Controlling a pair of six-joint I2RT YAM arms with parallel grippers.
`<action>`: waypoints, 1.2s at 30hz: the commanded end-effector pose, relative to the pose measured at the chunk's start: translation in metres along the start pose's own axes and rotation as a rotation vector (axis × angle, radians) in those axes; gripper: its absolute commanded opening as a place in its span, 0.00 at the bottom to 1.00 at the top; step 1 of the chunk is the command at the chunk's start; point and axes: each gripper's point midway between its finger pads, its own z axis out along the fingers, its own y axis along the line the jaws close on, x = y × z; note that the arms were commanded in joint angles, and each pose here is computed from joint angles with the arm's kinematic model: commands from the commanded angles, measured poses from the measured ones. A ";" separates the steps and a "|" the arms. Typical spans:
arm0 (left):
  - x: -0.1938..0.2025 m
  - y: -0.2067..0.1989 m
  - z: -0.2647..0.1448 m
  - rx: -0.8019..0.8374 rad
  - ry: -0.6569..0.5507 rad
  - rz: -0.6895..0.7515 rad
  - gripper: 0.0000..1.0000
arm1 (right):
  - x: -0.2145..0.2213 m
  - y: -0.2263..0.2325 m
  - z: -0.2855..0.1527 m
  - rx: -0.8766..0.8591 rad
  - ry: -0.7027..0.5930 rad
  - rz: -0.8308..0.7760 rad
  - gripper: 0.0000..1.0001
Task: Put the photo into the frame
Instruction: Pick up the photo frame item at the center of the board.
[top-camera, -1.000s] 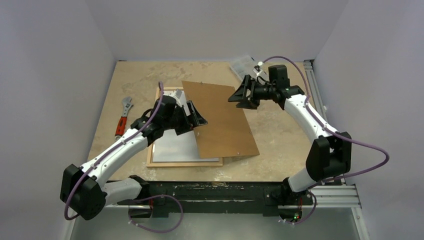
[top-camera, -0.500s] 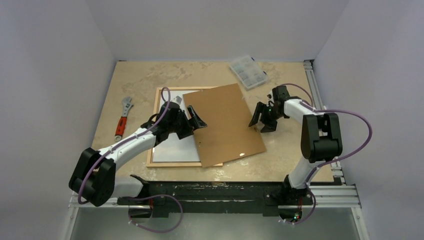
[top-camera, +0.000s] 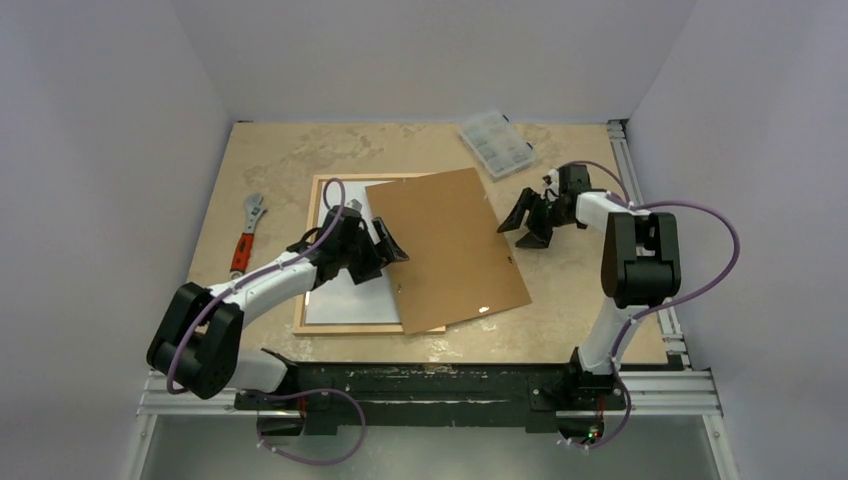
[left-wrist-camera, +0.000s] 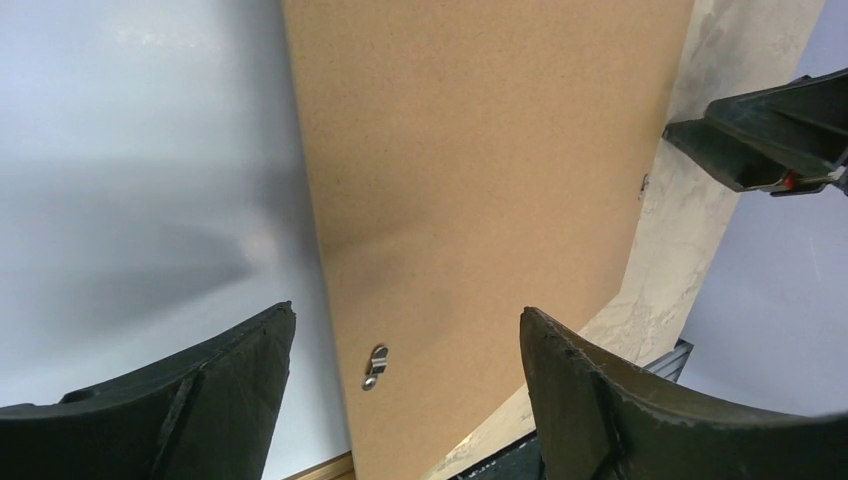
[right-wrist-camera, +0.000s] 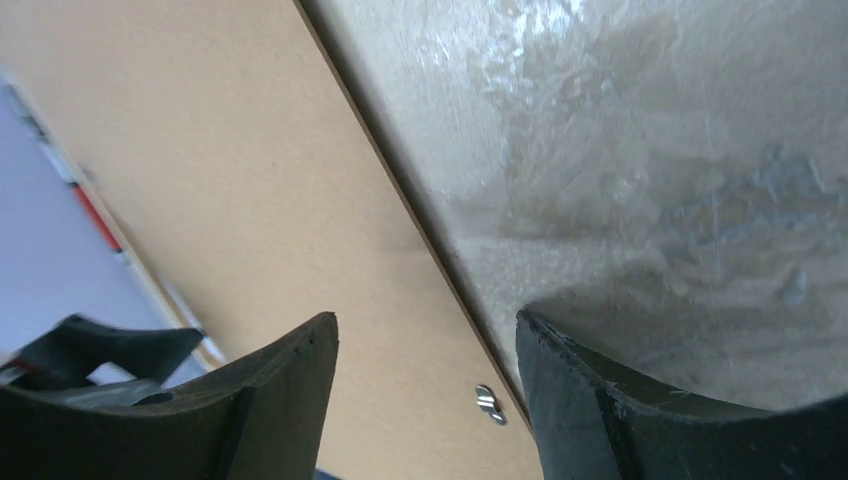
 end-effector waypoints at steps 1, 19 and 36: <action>-0.003 0.001 0.007 0.006 0.005 0.026 0.79 | -0.013 -0.012 0.023 -0.088 -0.004 0.031 0.65; 0.007 0.014 0.023 -0.038 0.066 0.034 0.75 | 0.057 0.036 0.052 -0.346 0.198 0.010 0.61; -0.002 0.061 -0.021 -0.323 0.034 0.181 0.79 | 0.134 0.036 0.018 -0.268 0.207 -0.124 0.66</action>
